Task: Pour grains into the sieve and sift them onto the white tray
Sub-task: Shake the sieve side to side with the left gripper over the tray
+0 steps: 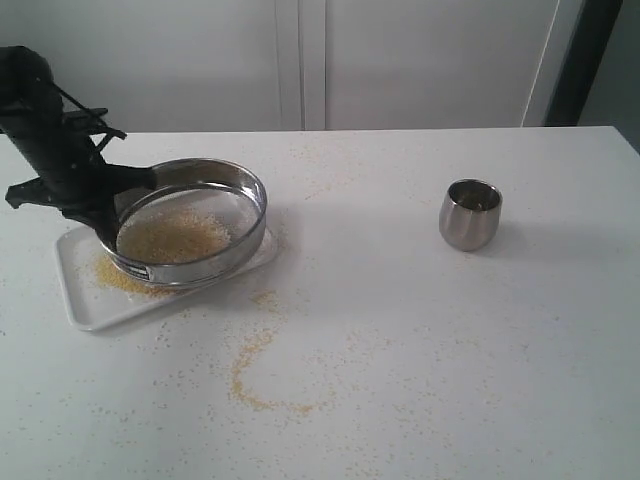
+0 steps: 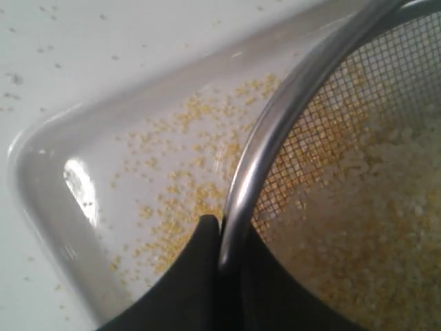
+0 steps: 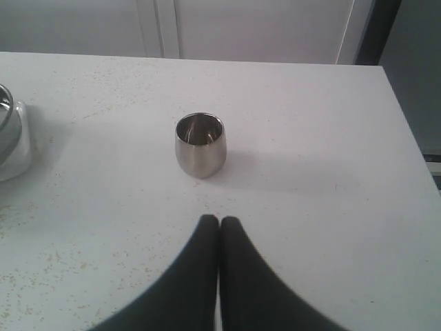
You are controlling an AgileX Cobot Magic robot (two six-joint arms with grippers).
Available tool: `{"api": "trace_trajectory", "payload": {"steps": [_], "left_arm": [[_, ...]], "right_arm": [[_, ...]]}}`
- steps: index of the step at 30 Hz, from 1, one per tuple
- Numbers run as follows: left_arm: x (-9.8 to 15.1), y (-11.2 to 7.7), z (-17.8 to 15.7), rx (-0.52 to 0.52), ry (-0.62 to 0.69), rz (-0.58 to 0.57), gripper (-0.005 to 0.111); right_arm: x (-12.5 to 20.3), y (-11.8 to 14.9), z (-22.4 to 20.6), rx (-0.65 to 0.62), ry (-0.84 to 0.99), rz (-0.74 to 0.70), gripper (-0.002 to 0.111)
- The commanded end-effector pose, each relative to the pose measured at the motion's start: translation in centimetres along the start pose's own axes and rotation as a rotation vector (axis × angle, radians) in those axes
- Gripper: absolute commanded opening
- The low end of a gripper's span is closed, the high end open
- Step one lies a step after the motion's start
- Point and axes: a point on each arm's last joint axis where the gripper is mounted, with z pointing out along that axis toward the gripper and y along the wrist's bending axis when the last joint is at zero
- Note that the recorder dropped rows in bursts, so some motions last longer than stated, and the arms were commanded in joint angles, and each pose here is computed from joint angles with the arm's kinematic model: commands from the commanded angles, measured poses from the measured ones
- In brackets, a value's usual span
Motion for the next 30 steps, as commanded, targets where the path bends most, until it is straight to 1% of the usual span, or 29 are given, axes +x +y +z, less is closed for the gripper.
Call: {"api": "trace_trajectory", "payload": {"steps": [1,2,4,5,6,7,8,9,10,11,12,13,15,16,17,18,19,20,21,22,23,24,25,26,27,28,29,30], "left_arm": [[0.1,1.1,-0.7,0.004,0.046,-0.24,0.0],[0.3,0.4,-0.6,0.038,0.055,-0.192,0.0],[0.4,-1.1,-0.6,0.076,0.042,-0.023,0.0],[0.4,-1.6,-0.6,0.068,0.025,0.063,0.0],[0.2,-1.5,-0.6,0.033,0.0,0.124,0.0],[0.0,-1.0,-0.6,-0.004,-0.017,0.112,0.0],[-0.2,-0.1,-0.6,-0.049,-0.031,0.04,0.0],[-0.4,0.9,-0.7,-0.084,-0.043,-0.069,0.0],[-0.4,1.6,-0.8,-0.092,-0.035,-0.181,0.0],[-0.3,1.9,-0.8,-0.074,-0.014,-0.315,0.0],[-0.2,1.5,-0.8,-0.035,0.003,-0.347,0.0],[-0.2,1.0,-0.8,0.005,0.008,-0.293,0.0],[0.0,-1.3,-1.3,0.111,-0.002,-0.117,0.0],[0.1,-2.0,-1.5,0.125,-0.016,-0.028,0.0],[-0.1,-2.2,-1.8,0.109,-0.048,0.066,0.0],[-0.2,-1.7,-1.9,0.071,-0.061,0.063,0.0],[-0.4,-0.8,-1.9,0.028,-0.062,0.005,0.0],[-0.4,0.5,-2.0,-0.012,-0.05,-0.115,0.0],[-0.5,1.4,-2.0,-0.028,-0.038,-0.185,0.0],[-0.4,2.1,-1.9,-0.038,-0.016,-0.233,0.0],[-0.3,2.6,-1.9,-0.032,0.002,-0.27,0.0],[-0.2,2.5,-1.9,-0.022,0.016,-0.272,0.0],[0.0,1.9,-1.9,0.003,0.029,-0.248,0.0],[0.1,0.7,-2.1,0.048,0.033,-0.201,0.0],[0.3,-0.4,-2.4,0.074,0.031,-0.128,0.0],[0.4,-1.1,-2.5,0.078,0.019,-0.055,0.0],[0.4,-1.4,-2.7,0.048,-0.005,0.043,0.0],[0.3,-1.1,-2.7,0.014,-0.01,0.047,0.0]], "right_arm": [[0.0,-0.1,0.0,0.005,-0.007,0.007,0.0],[0.0,-0.1,0.0,0.005,-0.007,0.007,0.0],[0.0,-0.1,0.0,0.005,-0.009,0.007,0.0],[0.0,-0.1,0.0,0.005,-0.009,0.007,0.0],[0.0,-0.1,0.0,0.005,-0.009,0.007,0.0],[0.0,-0.1,0.0,0.005,-0.009,0.007,0.0],[0.0,-0.1,0.0,0.005,-0.009,0.007,0.0],[0.0,-0.1,0.0,0.005,-0.009,0.007,0.0],[0.0,-0.1,0.0,0.005,-0.009,0.007,0.0],[0.0,-0.1,0.0,0.005,-0.009,0.007,0.0],[0.0,-0.1,0.0,0.005,-0.009,0.007,0.0],[0.0,-0.1,0.0,0.005,-0.009,0.007,0.0],[0.0,-0.1,0.0,0.005,-0.009,0.007,0.0],[0.0,-0.1,0.0,0.005,-0.009,0.007,0.0],[0.0,-0.1,0.0,0.005,-0.009,0.007,0.0],[0.0,-0.1,0.0,0.005,-0.009,0.007,0.0],[0.0,-0.1,0.0,0.005,-0.009,0.007,0.0],[0.0,-0.1,0.0,0.005,-0.009,0.007,0.0],[0.0,-0.1,0.0,0.005,-0.009,0.007,0.0],[0.0,-0.1,0.0,0.005,-0.009,0.007,0.0],[0.0,-0.1,0.0,0.005,-0.009,0.007,0.0],[0.0,-0.1,0.0,0.005,-0.009,0.007,0.0],[0.0,-0.1,0.0,0.005,-0.011,0.007,0.0],[0.0,-0.1,0.0,0.005,-0.009,0.007,0.0],[0.0,-0.1,0.0,0.005,-0.009,0.007,0.0],[0.0,-0.1,0.0,0.005,-0.009,0.007,0.0],[0.0,-0.1,0.0,0.005,-0.009,0.007,0.0],[0.0,-0.1,0.0,0.005,-0.009,0.007,0.0]]}}
